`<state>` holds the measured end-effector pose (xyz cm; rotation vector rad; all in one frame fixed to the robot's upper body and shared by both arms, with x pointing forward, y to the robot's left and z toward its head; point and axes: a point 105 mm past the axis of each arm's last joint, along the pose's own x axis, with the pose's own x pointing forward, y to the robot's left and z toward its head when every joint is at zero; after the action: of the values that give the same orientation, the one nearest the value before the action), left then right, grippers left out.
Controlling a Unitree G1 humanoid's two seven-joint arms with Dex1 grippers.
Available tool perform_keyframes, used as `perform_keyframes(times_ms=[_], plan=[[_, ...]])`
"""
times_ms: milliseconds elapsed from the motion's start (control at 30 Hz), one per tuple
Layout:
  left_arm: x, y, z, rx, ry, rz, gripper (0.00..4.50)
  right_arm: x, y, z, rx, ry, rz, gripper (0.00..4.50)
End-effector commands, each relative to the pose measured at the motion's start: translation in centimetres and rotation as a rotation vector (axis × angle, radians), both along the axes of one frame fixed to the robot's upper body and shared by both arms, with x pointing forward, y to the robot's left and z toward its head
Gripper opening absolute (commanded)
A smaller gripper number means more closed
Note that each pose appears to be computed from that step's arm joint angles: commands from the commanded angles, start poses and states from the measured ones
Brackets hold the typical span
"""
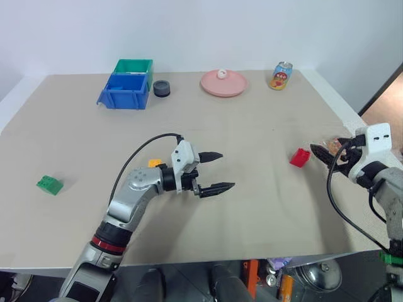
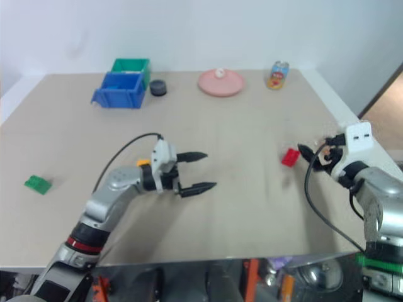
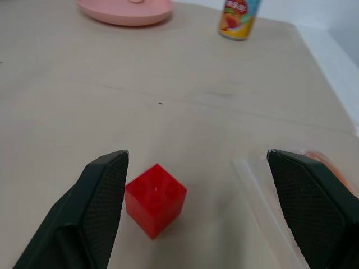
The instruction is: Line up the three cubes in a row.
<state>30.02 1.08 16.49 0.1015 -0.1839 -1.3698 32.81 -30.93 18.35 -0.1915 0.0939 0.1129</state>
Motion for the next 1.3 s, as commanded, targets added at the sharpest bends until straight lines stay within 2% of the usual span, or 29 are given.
perform_keyframes(times_ms=[33,267,500,767,967,1300], plan=[[-0.1,-0.1,0.9,-0.016,-0.044,-0.023,4.5,-1.3,1.2,1.5,0.017,-0.056,-0.001,4.07],[0.4,-0.5,0.8,-0.013,-0.052,-0.039,4.5,-3.2,4.7,-2.8,0.082,0.065,0.042,4.07],[0.5,-0.8,0.9,-0.03,-0.048,-0.047,4.5,-3.4,5.8,-4.8,0.11,0.09,0.005,4.07],[0.5,-0.9,1.4,-0.055,-0.039,-0.036,4.5,-2.3,4.0,-4.7,0.082,0.036,-0.079,4.07],[0.3,-0.7,1.3,-0.052,-0.035,-0.032,4.5,-1.8,4.8,-5.6,0.074,0.04,-0.048,4.07],[0.5,-0.3,1.7,-0.055,-0.038,-0.014,4.5,0.9,3.9,-5.8,0.035,-0.024,-0.122,4.07]])
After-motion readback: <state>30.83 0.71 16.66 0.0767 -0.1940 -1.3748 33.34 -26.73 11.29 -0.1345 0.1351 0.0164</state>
